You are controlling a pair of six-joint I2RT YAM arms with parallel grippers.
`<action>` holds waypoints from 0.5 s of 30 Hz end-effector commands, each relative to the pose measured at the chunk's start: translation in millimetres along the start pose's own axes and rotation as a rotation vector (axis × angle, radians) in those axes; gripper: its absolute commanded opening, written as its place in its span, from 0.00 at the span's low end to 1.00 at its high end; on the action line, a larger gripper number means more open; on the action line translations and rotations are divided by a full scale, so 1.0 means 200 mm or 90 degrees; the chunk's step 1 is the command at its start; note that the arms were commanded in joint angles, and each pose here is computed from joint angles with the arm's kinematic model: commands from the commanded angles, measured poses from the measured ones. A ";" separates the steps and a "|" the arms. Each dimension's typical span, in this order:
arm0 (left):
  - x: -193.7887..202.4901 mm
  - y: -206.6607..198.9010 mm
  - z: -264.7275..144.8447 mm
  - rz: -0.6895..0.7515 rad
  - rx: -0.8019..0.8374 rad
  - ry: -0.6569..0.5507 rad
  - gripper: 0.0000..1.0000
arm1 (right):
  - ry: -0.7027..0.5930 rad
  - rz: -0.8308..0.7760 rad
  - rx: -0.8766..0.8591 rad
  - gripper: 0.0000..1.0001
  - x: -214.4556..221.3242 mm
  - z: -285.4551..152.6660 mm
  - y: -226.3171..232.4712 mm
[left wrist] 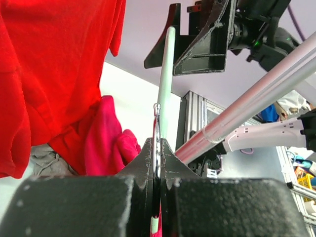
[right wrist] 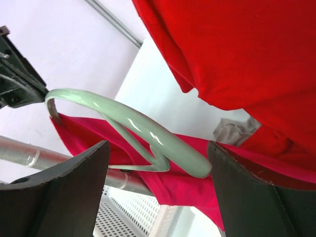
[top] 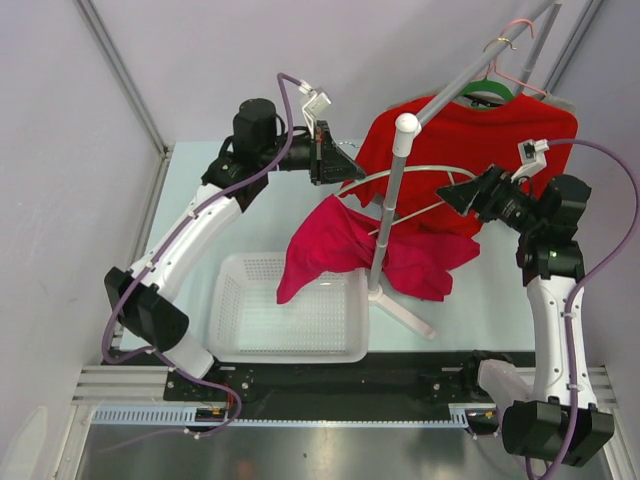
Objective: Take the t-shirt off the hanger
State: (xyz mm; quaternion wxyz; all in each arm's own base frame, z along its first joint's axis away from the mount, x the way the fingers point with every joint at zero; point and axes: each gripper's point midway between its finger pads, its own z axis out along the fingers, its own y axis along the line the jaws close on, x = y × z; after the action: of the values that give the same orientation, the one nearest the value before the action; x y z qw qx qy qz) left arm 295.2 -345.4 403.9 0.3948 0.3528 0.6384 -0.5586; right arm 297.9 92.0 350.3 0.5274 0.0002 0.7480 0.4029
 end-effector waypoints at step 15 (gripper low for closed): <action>-0.05 -0.12 -0.03 0.076 0.064 0.030 0.00 | -0.051 -0.125 -0.138 0.78 -0.06 -0.14 0.14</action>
State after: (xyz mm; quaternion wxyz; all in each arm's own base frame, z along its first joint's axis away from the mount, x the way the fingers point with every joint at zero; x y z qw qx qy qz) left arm 289.8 -345.0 402.1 0.3827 0.3902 0.6304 -0.5513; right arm 281.8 87.4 377.3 0.5799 -0.0584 0.6888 0.4310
